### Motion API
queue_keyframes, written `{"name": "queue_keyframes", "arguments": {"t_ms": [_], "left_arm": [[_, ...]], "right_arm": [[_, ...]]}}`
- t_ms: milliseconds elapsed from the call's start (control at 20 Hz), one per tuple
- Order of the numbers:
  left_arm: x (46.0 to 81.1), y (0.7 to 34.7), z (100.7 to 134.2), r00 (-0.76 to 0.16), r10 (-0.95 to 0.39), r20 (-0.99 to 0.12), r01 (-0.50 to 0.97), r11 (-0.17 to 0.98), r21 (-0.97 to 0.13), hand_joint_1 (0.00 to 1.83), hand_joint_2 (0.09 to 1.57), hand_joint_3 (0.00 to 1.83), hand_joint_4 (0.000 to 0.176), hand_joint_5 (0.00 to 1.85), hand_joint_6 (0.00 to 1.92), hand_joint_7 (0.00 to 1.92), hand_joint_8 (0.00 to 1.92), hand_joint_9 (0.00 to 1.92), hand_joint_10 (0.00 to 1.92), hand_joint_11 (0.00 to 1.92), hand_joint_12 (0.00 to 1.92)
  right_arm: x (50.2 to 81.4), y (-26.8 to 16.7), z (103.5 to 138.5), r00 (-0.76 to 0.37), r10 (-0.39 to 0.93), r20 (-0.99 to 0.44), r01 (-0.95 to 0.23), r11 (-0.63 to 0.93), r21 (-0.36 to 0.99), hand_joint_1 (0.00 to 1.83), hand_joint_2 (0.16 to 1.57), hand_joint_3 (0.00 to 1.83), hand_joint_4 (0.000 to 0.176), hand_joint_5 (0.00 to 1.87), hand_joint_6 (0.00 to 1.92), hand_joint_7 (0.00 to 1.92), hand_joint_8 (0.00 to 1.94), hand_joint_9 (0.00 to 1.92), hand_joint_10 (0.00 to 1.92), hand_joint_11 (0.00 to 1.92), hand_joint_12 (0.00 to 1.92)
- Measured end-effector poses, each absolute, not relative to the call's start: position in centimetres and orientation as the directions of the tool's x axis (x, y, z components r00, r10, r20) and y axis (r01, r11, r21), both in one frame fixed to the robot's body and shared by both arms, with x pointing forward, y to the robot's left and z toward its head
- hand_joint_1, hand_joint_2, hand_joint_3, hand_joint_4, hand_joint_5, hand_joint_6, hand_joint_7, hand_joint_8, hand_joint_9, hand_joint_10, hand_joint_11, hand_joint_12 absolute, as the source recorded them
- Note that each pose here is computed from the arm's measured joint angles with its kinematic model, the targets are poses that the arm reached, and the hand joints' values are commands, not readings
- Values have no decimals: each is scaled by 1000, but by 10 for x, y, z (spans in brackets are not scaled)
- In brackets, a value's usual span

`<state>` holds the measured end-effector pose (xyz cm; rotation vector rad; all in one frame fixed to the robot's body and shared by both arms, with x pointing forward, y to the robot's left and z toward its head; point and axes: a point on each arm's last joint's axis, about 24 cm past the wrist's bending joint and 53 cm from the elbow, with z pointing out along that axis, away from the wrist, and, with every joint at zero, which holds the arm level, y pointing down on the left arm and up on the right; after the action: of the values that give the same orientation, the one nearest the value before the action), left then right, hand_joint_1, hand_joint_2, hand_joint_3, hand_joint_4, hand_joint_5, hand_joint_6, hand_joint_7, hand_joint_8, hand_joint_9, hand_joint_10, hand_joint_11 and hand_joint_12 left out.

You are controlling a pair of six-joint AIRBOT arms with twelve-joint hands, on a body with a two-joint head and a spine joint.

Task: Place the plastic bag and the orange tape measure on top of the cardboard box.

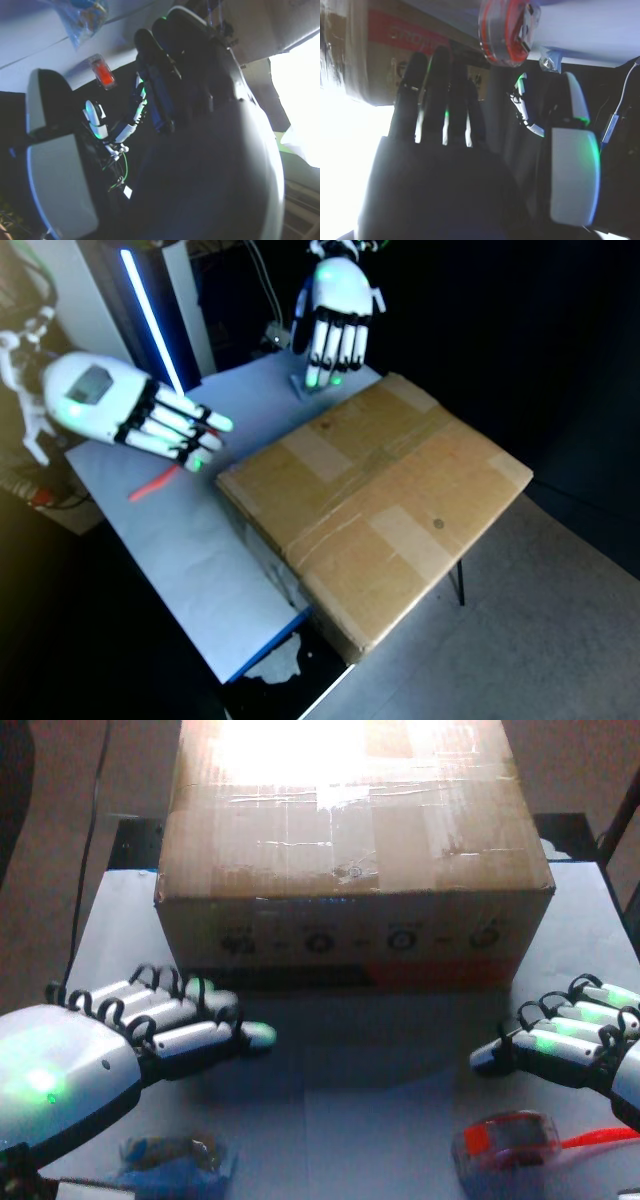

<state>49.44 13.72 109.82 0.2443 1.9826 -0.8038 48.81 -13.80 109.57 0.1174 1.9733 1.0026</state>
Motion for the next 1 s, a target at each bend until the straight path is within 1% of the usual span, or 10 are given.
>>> {"name": "queue_keyframes", "arguments": {"t_ms": [100, 200, 300, 350, 650, 700, 850, 900, 950, 1000], "left_arm": [[495, 138, 1100, -525, -154, -837, 474, 764, -438, 569, 924, 0, 142, 110, 0, 63, 0, 0, 216, 0, 934], [495, 138, 1099, -529, -150, -836, 474, 765, -437, 581, 928, 1, 131, 164, 7, 63, 0, 0, 164, 0, 846], [497, 139, 1094, -534, -152, -832, 466, 768, -440, 538, 924, 0, 136, 147, 1, 72, 1, 5, 210, 0, 991], [497, 139, 1085, -555, -150, -818, 451, 772, -448, 492, 918, 0, 147, 106, 1, 71, 4, 0, 286, 0, 1239], [495, 142, 1061, -602, -127, -788, 415, 794, -445, 477, 883, 0, 138, 146, 9, 127, 11, 0, 466, 0, 1405], [493, 146, 1057, -604, -116, -788, 411, 802, -433, 493, 869, 0, 156, 147, 6, 125, 7, 0, 446, 0, 1352], [489, 153, 1042, -641, -133, -756, 358, 820, -447, 591, 883, 3, 141, 182, 9, 141, 7, 0, 495, 0, 1448], [488, 152, 1040, -643, -131, -754, 360, 818, -449, 570, 909, 2, 90, 221, 7, 164, 11, 0, 530, 0, 1381], [488, 152, 1039, -644, -132, -753, 358, 818, -450, 570, 909, 2, 90, 221, 7, 164, 11, 0, 530, 0, 1381], [488, 152, 1037, -647, -138, -750, 351, 819, -454, 485, 922, 1, 115, 180, 0, 125, 0, 0, 450, 0, 1212]], "right_arm": [[488, -138, 1096, -598, 437, -672, -285, 668, 688, 594, 877, 1, 0, 321, 273, 342, 163, 85, 864, 0, 1528], [488, -138, 1096, -597, 438, -672, -283, 668, 688, 592, 867, 0, 0, 353, 244, 366, 136, 106, 838, 0, 1509], [489, -139, 1095, -596, 439, -672, -283, 669, 687, 602, 876, 3, 0, 343, 189, 365, 80, 117, 730, 0, 1425], [490, -141, 1093, -596, 444, -669, -275, 671, 689, 677, 841, 0, 0, 334, 178, 353, 62, 56, 828, 0, 1491], [495, -143, 1074, -606, 465, -645, -237, 669, 704, 635, 844, 0, 0, 287, 188, 357, 41, 77, 730, 0, 1447], [495, -141, 1070, -610, 467, -640, -233, 666, 708, 613, 847, 0, 0, 272, 190, 345, 34, 77, 741, 0, 1465], [495, -135, 1058, -630, 472, -617, -216, 657, 722, 554, 842, 0, 0, 302, 304, 407, 55, 106, 860, 0, 1491], [494, -130, 1054, -638, 472, -609, -217, 649, 730, 566, 842, 0, 0, 308, 332, 425, 60, 143, 796, 0, 1473], [494, -129, 1054, -639, 469, -609, -219, 649, 729, 566, 842, 0, 0, 308, 332, 425, 60, 143, 796, 0, 1473], [495, -128, 1052, -637, 458, -620, -228, 656, 719, 573, 831, 0, 0, 309, 314, 427, 49, 179, 717, 0, 1410]]}}
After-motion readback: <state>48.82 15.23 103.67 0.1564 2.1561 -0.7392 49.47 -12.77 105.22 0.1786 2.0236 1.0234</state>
